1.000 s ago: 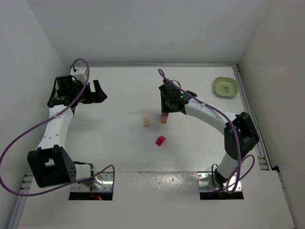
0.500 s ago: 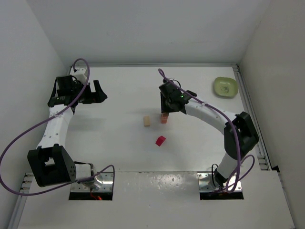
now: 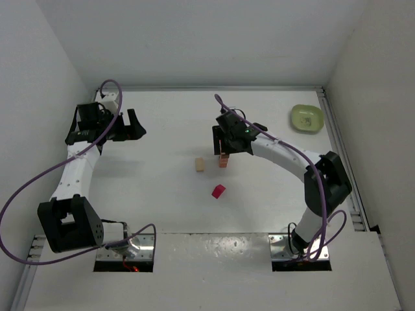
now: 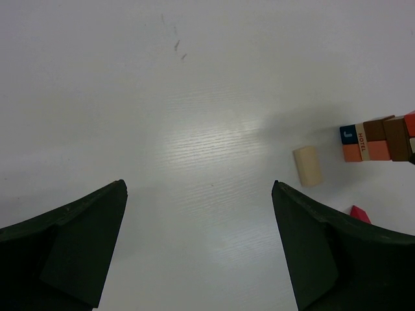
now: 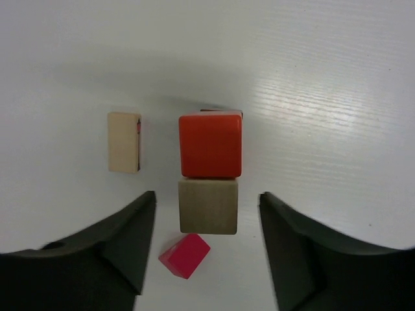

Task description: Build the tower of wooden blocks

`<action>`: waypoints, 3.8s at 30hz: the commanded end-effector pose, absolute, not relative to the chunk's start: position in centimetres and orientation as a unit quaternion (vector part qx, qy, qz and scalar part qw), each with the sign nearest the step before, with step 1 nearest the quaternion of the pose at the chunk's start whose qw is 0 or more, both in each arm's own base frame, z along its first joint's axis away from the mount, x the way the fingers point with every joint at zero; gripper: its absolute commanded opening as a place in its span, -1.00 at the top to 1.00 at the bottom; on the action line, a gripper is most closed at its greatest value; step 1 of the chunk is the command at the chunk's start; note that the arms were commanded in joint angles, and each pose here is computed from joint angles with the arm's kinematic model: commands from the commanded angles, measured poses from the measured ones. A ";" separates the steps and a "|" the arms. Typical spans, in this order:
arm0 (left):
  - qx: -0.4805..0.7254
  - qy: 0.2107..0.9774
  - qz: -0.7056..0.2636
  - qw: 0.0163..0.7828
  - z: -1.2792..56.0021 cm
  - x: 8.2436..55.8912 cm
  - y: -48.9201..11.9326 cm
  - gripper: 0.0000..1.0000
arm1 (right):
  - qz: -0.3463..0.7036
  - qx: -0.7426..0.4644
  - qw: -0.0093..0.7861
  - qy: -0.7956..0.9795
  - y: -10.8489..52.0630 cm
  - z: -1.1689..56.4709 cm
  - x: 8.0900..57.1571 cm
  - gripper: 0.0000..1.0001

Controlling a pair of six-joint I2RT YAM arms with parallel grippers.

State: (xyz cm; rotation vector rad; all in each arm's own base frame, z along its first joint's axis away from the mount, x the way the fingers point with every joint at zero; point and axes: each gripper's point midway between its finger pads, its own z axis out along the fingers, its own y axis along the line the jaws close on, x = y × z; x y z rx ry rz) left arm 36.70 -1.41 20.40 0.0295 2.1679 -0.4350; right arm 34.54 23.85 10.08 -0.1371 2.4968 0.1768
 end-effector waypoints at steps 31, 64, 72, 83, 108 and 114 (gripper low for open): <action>0.583 0.700 -0.222 0.346 14.4 34.1 -14.6 -0.99 | 0.195 -0.102 0.304 0.927 12.3 14.3 26.8 -1.00; 0.711 0.630 -0.202 0.238 1.9 35.7 -24.3 -0.99 | 0.247 0.015 0.316 0.916 6.5 18.3 29.6 -1.00; 0.708 0.634 -0.211 0.230 1.8 34.7 -25.4 -0.99 | 0.249 0.014 0.313 0.917 6.6 18.2 29.6 -1.00; 0.675 0.671 -0.215 0.218 1.3 35.3 -24.8 -0.61 | 0.255 0.020 0.314 0.915 6.7 18.2 29.9 -1.00; 0.681 0.636 -0.232 0.279 22.6 35.7 -25.2 -0.10 | 0.264 -0.046 0.306 0.913 7.2 19.5 29.9 -1.00; 0.685 0.627 -0.247 0.275 23.1 34.9 -28.7 -0.07 | 0.261 -0.051 0.305 0.915 7.0 19.8 30.6 -1.00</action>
